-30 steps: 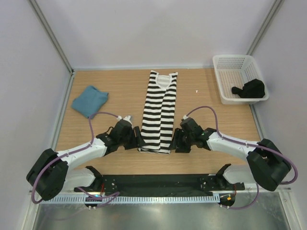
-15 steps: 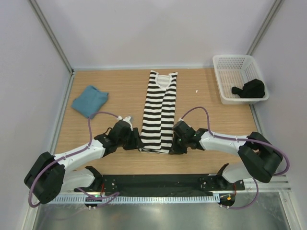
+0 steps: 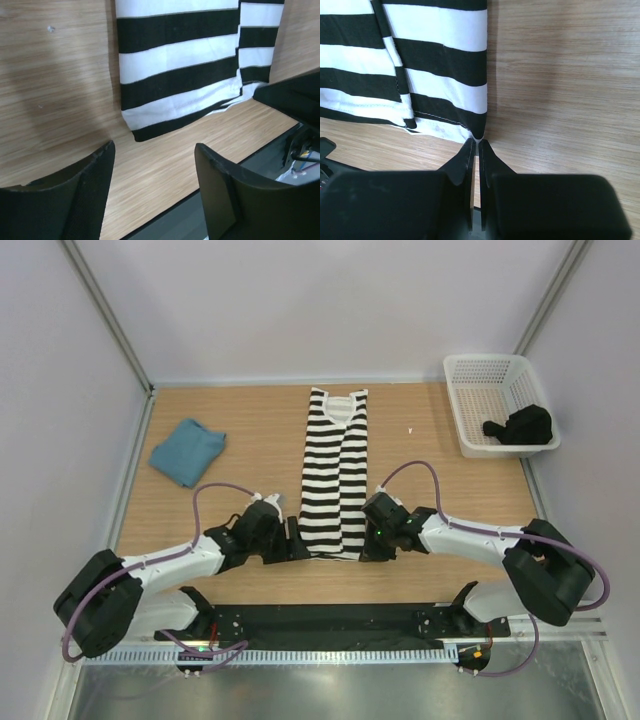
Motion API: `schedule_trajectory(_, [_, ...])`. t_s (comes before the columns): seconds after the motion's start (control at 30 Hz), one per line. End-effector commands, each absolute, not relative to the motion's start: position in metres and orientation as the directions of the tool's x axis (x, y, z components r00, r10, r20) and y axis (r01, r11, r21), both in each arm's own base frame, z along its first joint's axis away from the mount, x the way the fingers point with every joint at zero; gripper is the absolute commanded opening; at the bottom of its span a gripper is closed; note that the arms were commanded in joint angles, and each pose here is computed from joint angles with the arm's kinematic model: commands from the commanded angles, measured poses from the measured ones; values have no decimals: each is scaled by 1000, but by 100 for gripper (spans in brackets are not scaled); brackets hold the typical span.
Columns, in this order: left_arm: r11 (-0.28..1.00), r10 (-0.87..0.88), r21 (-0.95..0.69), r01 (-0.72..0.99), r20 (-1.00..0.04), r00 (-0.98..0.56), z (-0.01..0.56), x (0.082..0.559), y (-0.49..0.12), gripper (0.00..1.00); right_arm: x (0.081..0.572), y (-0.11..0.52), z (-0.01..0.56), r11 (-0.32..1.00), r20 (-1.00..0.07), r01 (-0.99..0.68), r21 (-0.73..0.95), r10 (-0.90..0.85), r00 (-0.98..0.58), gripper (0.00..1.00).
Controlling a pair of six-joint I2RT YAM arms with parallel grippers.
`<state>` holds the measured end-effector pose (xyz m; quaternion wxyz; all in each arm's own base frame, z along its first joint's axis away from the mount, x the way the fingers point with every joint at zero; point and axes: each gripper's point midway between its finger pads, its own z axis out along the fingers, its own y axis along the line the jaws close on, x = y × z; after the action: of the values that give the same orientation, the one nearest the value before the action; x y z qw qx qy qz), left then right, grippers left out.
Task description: Fold and stack the tank tops
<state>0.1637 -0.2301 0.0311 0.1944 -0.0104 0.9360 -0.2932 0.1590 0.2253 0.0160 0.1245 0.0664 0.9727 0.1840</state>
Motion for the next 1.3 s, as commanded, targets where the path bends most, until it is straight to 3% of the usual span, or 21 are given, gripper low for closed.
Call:
schedule_trajectory(0.0, [805, -154, -583, 107, -380, -912, 40, 174, -243, 67, 164, 226, 24, 922, -257, 61, 382, 170, -951, 6])
schedule_trajectory(0.13, [812, -171, -575, 96, -393, -903, 41, 178, -241, 67, 164, 226, 24, 922, -259, 60, 383, 169, -951, 6])
schedule_trajectory(0.4, [829, -205, -557, 39, -368, -907, 32, 181, -238, 45, 163, 226, 27, 916, -262, 61, 396, 176, -949, 4])
schedule_trajectory(0.77, [826, -264, -563, -8, -375, -889, 32, 193, -232, 51, 161, 223, 27, 915, -263, 60, 400, 177, -948, 3])
schedule_trajectory(0.97, [831, -251, -555, -15, -352, -902, 25, 196, -237, 48, 159, 224, 27, 913, -262, 55, 404, 173, -949, 2])
schedule_trajectory(1.1, [824, -239, -566, -15, -323, -916, 20, 193, -243, 29, 158, 223, 25, 913, -260, 55, 404, 173, -950, 2])
schedule_trajectory(1.2, [816, -242, -578, -10, -324, -915, 24, 189, -241, 3, 158, 222, 26, 914, -262, 53, 402, 170, -950, 2])
schedule_trajectory(1.27, [813, -242, -582, -10, -323, -915, 25, 185, -238, 0, 158, 221, 27, 915, -267, 52, 399, 170, -949, 2])
